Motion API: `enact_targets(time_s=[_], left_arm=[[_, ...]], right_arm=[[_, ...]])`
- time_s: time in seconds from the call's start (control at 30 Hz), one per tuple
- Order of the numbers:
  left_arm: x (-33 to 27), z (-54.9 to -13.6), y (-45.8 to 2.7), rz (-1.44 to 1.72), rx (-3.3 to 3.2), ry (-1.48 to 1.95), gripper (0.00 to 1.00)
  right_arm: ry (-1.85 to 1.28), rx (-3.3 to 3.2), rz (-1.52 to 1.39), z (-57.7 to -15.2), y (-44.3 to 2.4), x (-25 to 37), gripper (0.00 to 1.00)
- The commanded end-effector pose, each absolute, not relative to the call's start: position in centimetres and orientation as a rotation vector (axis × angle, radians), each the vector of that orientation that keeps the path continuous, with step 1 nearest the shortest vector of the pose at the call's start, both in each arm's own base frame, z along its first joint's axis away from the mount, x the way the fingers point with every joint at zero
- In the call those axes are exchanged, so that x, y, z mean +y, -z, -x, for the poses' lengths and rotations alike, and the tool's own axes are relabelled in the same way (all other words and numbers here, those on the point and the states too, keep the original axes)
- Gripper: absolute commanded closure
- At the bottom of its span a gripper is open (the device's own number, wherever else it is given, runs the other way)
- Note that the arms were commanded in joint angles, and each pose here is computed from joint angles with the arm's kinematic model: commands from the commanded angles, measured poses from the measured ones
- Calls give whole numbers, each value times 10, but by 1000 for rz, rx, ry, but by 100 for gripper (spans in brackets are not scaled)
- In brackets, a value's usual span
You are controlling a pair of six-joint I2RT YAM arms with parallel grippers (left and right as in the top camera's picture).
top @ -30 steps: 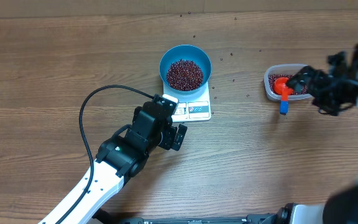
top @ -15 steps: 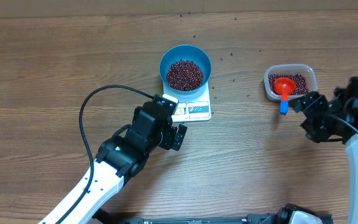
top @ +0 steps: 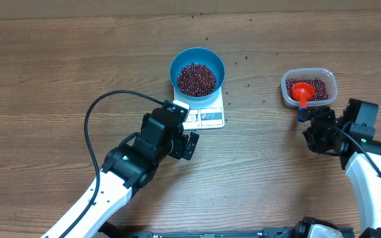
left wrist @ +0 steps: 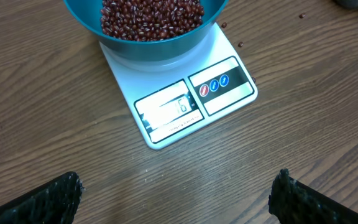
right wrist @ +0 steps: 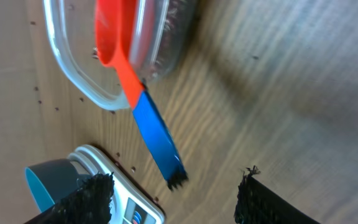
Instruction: Scoop item into bowl and weigh 150g on scale
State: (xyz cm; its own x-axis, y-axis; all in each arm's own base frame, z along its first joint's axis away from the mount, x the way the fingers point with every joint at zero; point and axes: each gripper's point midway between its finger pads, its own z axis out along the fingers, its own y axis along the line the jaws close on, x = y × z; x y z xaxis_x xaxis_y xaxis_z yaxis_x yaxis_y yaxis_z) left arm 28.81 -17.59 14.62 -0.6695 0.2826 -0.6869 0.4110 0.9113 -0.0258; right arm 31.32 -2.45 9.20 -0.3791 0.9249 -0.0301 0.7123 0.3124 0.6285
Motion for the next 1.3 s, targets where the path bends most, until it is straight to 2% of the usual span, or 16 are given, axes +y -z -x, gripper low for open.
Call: enact_targets(time_s=[0.0,0.23,0.33,0.5,1.27], left_arm=[[-173,-291,-147,-492,2340,209,1],[-173,-291,-147,-492,2340,209,0],[-173,-291,-147,-492,2340,209,1],[-173,-291,-147,-492,2340,209,1],[-173,-291,-147,-492,2340,209,0]], right_arm=[[-770,2158,-1464,-316,-90,-23,35],[-767,2113,-1464,-322,-90,-27,35],[-771,2110,-1459,-324,-90,-27,41],[-733,2138,-1460,-327,-79,-24,44],[-744,2105,-1439,-349,-68,-30,81]])
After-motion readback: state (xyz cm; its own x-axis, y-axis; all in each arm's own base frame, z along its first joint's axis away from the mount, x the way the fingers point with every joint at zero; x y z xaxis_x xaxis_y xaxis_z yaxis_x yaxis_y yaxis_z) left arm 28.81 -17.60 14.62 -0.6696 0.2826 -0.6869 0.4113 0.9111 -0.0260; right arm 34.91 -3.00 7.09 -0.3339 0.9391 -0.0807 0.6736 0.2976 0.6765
